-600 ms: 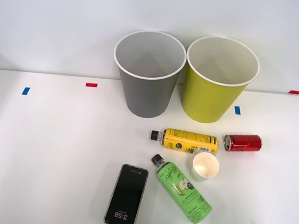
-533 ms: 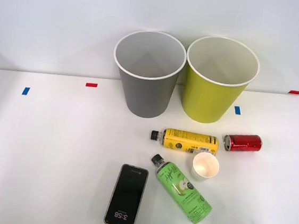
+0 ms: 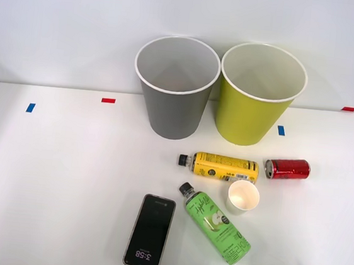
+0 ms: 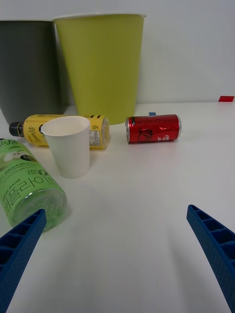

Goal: Put cans in the gray bin, plastic bottles in the light green bin

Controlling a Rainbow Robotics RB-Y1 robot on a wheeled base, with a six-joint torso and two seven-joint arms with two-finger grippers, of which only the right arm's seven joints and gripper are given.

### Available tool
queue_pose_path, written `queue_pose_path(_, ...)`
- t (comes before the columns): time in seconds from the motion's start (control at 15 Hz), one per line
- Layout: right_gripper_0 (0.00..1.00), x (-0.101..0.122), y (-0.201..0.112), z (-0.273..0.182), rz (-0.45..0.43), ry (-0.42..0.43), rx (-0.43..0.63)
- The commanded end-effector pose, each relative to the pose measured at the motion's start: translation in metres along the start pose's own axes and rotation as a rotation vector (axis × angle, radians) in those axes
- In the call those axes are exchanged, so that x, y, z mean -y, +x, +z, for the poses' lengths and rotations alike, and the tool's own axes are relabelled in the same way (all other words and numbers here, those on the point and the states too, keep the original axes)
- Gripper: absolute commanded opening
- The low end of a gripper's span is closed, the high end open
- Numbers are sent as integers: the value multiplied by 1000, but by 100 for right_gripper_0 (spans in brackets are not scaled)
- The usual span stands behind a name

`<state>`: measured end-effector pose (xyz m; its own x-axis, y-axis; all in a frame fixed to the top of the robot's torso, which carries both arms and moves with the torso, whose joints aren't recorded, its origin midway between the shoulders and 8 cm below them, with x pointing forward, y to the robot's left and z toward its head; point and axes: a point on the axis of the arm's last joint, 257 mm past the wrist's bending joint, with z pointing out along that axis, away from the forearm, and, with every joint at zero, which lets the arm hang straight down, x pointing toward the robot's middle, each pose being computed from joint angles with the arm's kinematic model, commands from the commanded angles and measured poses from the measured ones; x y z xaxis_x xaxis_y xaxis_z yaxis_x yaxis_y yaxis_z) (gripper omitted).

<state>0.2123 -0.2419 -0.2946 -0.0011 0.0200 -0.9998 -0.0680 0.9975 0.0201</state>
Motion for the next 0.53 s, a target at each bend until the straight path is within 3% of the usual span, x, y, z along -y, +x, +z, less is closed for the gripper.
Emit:
queue_pose_path(0.07,100,0,0,0,0,0,0)
queue_pose_path(0.53,100,0,0,0,0,0,0)
